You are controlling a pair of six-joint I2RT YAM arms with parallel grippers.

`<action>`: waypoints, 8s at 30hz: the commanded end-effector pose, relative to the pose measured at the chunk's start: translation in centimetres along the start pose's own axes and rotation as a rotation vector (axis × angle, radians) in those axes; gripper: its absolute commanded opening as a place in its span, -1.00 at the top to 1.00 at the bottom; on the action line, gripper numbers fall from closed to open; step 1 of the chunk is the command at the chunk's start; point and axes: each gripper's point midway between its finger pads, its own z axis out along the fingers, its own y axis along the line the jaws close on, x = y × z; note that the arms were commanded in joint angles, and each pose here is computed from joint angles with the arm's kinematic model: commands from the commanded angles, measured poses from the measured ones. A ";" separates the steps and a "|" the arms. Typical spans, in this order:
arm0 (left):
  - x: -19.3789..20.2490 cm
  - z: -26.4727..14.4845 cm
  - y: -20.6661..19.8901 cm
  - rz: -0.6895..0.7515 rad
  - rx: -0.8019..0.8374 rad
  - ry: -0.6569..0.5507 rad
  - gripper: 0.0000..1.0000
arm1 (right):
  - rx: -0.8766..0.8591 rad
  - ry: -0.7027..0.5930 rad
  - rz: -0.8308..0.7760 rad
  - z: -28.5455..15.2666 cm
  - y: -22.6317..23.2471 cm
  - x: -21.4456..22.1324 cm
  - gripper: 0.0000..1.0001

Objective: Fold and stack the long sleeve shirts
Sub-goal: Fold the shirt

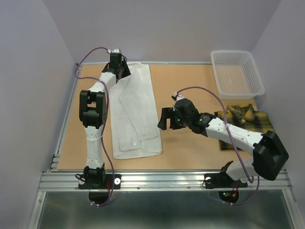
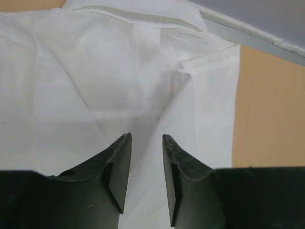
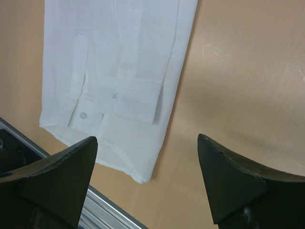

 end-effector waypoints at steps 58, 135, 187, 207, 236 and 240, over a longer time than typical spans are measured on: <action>25.2 -26.0 10.8 -0.310 -0.185 0.373 -0.75 | -0.054 0.324 0.338 7.7 2.1 8.6 -0.51; 35.2 -31.1 5.9 -0.263 -0.228 0.740 -0.05 | 0.031 0.176 0.286 6.4 -4.6 4.0 0.99; 15.7 -27.8 -2.9 -0.591 0.247 0.414 1.00 | -0.142 0.205 0.293 5.2 1.4 -11.9 0.97; 13.9 -20.7 2.1 -0.678 0.166 0.379 1.00 | -0.149 0.186 0.355 13.7 -0.2 -16.0 0.85; 7.2 -21.5 2.9 -0.569 0.219 0.213 -0.97 | -0.060 0.029 0.328 11.0 -1.7 -19.3 -0.80; 6.8 -23.9 4.6 -0.478 0.124 0.136 -0.97 | -0.100 0.015 0.395 8.9 -1.7 -16.4 -0.84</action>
